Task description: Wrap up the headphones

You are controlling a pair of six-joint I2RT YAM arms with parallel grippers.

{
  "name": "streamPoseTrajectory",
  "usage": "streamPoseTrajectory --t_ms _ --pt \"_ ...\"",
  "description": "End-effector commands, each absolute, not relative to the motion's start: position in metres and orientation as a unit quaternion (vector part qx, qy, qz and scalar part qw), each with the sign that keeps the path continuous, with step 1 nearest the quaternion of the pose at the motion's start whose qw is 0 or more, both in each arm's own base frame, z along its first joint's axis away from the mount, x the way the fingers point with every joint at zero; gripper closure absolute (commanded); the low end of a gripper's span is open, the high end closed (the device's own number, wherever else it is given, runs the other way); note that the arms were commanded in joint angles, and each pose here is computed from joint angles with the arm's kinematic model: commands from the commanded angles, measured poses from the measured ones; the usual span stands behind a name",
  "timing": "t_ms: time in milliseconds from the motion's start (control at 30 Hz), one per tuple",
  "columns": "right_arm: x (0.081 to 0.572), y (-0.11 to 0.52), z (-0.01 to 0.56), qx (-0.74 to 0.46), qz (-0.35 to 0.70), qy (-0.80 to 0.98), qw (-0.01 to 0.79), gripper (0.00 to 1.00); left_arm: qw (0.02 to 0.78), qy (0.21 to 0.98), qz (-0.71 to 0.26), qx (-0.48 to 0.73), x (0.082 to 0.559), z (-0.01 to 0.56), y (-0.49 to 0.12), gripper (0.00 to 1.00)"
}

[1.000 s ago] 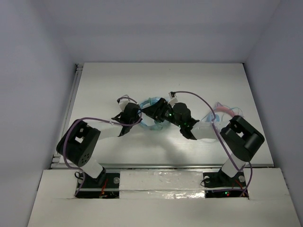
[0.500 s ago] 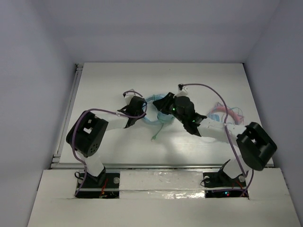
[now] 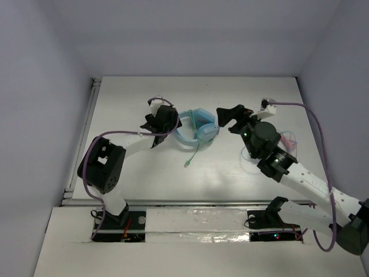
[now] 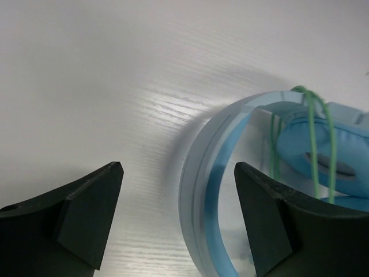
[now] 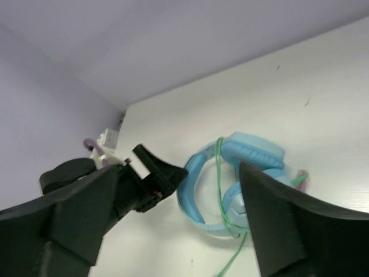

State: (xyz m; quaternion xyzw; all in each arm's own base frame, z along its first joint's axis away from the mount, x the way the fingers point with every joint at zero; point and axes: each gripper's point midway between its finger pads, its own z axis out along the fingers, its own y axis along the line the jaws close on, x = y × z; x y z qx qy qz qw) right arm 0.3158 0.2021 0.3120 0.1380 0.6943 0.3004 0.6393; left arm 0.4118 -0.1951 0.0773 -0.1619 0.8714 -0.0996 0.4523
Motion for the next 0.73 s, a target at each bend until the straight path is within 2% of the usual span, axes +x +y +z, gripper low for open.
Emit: streamPoseTrajectory --t_ms 0,33,233,333,500,700 --pt "0.306 0.16 0.332 0.157 0.233 0.684 0.674 0.04 0.522 0.825 -0.126 -0.175 0.419 0.16 -0.187 0.23" --pt "0.298 0.149 0.343 0.157 0.229 0.677 0.682 0.0 0.539 0.81 -0.149 -0.176 0.413 0.188 -0.187 0.21" --pt "0.267 0.104 0.383 0.19 0.218 0.644 0.709 0.0 0.601 0.747 -0.242 -0.152 0.37 0.294 -0.178 0.17" --pt "0.248 0.087 0.397 0.2 0.237 0.62 0.72 0.0 0.616 0.727 -0.279 -0.123 0.341 0.326 -0.174 0.15" --pt "0.223 0.053 0.41 0.242 0.25 0.576 0.74 0.0 0.634 0.709 -0.287 -0.112 0.31 0.349 -0.155 0.11" --pt "0.227 0.051 0.406 0.254 0.237 0.58 0.737 0.0 0.643 0.697 -0.302 -0.094 0.293 0.351 -0.152 0.11"
